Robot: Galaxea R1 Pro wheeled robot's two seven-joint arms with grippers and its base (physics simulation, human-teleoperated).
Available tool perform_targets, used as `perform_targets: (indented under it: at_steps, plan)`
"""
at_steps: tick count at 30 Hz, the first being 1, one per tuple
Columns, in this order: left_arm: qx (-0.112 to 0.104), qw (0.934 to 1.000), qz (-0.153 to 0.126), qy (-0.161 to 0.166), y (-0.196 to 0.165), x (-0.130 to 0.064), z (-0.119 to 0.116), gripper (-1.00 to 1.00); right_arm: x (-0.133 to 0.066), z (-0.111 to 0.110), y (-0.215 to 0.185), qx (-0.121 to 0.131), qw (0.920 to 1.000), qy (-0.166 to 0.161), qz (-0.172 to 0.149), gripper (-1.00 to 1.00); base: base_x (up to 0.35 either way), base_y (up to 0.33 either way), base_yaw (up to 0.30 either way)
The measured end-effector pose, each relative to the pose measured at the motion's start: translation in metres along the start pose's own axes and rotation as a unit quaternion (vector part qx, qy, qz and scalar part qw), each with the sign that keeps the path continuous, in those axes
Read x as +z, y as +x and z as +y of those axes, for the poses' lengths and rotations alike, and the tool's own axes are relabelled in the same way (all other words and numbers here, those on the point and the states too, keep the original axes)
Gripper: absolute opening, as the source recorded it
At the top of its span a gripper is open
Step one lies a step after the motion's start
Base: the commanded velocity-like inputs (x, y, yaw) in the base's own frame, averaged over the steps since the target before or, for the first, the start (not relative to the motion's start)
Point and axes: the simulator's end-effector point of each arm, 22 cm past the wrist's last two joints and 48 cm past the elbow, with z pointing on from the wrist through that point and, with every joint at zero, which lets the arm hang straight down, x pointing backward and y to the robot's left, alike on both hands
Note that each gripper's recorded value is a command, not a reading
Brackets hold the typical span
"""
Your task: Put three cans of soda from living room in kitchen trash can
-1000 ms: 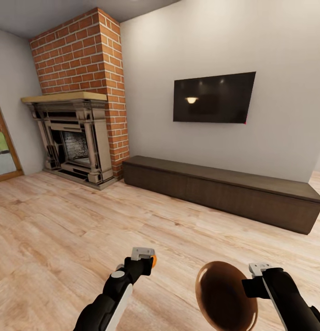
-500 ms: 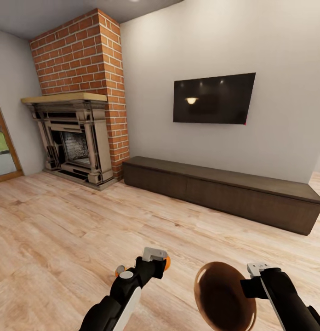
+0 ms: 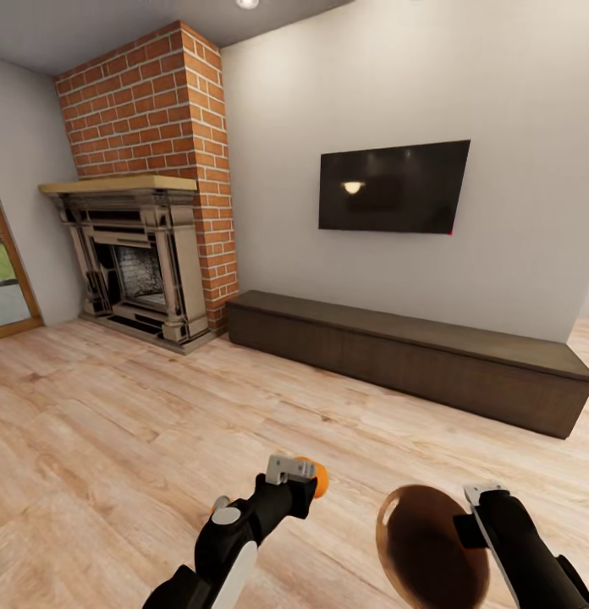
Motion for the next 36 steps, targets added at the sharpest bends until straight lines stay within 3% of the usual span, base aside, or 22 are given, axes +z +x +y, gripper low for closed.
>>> perform_targets:
  at_steps: [3, 9, 11, 18, 21, 24, 36]
  plan:
    - [-0.004, 1.0, -0.003, 0.004, -0.005, -0.008, -0.005, -1.0, -0.005, 0.005, -0.004, 0.01, 0.9999, -0.013, 0.0, -1.0, 0.0, 0.0, 0.0]
    - [-0.002, 0.9998, -0.004, 0.018, -0.014, -0.019, -0.022, -1.0, -0.014, -0.008, -0.011, 0.002, 1.0, 0.007, 0.003, -1.0, 0.0, 0.0, 0.0]
    - [0.008, 0.9991, 0.008, 0.041, -0.007, -0.026, -0.047, -1.0, -0.017, -0.004, -0.013, 0.006, 1.0, -0.001, 0.004, -1.0, 0.0, 0.0, 0.0]
    - [0.02, 0.9979, 0.014, 0.059, -0.016, -0.037, -0.068, -1.0, -0.027, 0.001, -0.019, 0.003, 0.9999, -0.005, 0.008, -1.0, 0.0, 0.0, 0.0]
    - [0.03, 0.9956, 0.025, 0.086, -0.008, -0.046, -0.097, -1.0, -0.032, 0.008, -0.022, 0.006, 0.9998, -0.015, 0.01, -1.0, 0.0, 0.0, 0.0]
    - [0.034, 0.9943, 0.032, 0.096, -0.004, -0.052, -0.109, -1.0, -0.037, 0.007, -0.025, 0.005, 0.9998, -0.014, 0.011, -1.0, 0.0, 0.0, 0.0]
    - [0.039, 0.9928, 0.039, 0.106, -0.018, -0.064, -0.126, -1.0, -0.055, 0.0, -0.037, 0.002, 0.9998, -0.01, 0.014, -1.0, 0.0, 0.0, 0.0]
